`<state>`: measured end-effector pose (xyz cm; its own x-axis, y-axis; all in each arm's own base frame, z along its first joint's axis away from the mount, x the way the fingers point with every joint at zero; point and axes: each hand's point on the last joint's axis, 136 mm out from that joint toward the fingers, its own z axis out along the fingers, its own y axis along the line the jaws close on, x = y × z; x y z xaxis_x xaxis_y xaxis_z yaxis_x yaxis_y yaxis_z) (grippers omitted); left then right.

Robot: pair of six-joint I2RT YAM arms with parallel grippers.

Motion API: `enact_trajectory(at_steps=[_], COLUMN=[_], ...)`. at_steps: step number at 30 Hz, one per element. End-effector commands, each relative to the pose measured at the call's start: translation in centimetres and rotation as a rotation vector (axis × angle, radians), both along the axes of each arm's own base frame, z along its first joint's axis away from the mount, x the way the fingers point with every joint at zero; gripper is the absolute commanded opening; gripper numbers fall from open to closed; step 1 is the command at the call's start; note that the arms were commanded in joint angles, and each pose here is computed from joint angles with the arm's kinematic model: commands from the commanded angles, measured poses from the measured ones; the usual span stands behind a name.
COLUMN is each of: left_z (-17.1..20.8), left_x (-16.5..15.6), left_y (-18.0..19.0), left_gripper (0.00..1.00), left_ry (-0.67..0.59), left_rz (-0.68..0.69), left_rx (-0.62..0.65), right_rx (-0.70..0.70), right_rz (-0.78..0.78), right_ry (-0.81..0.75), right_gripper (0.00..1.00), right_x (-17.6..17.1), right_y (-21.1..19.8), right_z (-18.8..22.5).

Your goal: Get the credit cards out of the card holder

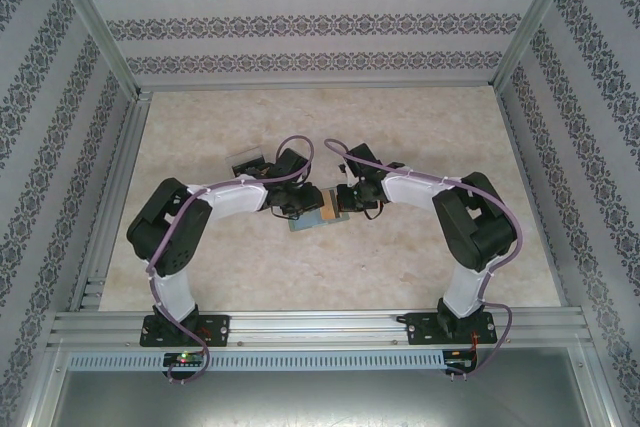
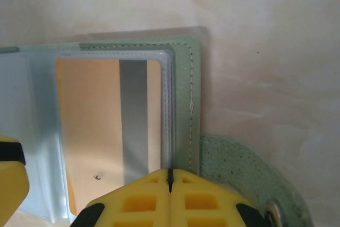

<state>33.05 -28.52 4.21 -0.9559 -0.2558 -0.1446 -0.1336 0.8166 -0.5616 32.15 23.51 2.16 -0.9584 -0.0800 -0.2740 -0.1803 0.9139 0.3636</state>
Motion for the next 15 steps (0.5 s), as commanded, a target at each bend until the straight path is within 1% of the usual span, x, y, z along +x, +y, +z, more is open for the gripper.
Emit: enact_trajectory(at_steps=[1,15], left_z=[0.6,-0.7], left_x=[0.4,0.2], left_y=[-1.3,-1.6], left_gripper=[0.28,0.24], left_ry=[-0.01,0.027], left_rz=[-0.016,-0.026], left_rx=[-0.031,-0.031], right_rx=[0.018,0.026], right_rz=[-0.001,0.017], right_ry=[0.014,0.032], right_gripper=[0.06,0.05], right_x=[0.2,-0.4], right_y=[0.2,1.0], right_z=[-0.3,-0.7])
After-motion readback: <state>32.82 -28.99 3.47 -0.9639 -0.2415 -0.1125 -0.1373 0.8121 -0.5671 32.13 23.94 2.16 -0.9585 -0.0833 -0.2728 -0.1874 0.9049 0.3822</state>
